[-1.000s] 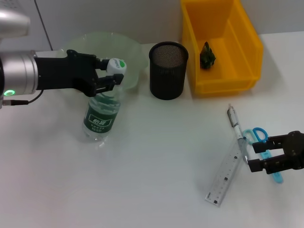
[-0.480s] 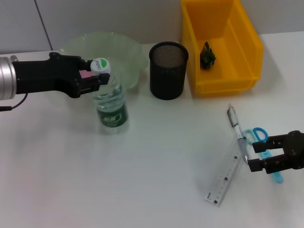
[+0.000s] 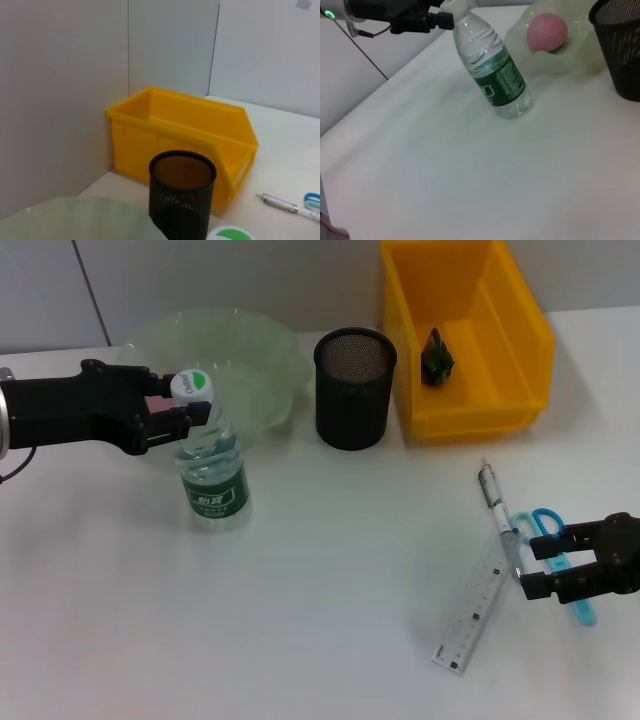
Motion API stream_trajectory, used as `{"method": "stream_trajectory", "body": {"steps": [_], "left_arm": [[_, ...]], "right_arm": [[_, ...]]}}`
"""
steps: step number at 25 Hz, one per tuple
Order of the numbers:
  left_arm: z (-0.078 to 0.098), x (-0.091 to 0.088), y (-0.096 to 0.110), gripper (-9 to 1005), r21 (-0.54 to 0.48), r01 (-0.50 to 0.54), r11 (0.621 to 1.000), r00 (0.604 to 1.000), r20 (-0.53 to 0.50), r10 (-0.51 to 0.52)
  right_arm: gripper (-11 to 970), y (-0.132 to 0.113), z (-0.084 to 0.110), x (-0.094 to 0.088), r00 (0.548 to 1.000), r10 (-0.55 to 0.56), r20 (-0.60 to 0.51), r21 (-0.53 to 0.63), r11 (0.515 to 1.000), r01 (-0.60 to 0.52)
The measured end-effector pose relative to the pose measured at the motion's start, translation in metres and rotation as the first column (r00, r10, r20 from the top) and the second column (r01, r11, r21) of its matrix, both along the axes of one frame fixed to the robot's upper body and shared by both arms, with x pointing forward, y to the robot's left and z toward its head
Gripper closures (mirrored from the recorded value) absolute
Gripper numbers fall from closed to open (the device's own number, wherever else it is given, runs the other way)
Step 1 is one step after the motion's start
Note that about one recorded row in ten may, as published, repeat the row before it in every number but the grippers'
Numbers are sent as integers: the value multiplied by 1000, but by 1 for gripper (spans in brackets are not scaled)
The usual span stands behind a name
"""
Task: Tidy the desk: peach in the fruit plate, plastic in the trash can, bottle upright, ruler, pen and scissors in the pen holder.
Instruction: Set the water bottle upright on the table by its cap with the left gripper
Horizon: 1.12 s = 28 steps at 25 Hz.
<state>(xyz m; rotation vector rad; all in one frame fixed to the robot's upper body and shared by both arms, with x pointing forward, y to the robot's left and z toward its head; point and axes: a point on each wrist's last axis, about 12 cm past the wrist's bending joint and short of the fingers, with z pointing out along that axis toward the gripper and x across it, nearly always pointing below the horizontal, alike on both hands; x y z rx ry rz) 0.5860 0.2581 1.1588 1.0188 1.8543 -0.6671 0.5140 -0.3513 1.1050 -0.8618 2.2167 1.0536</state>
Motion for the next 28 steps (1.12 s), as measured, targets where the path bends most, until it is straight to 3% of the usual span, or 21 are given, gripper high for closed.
{"method": "stream_trajectory", "body": {"steps": [14,28], "left_arm": [[2,-6,36,524,-27,-83,996,997,-1,83],[-2,-9,54,499,-40,-155,987,988,2,156]], "right_arm": [[125,0,-1,1,1000,-3,-9,4,1000,3],[125,0,-1,1,1000,-4,-11,5,1000,4]]}}
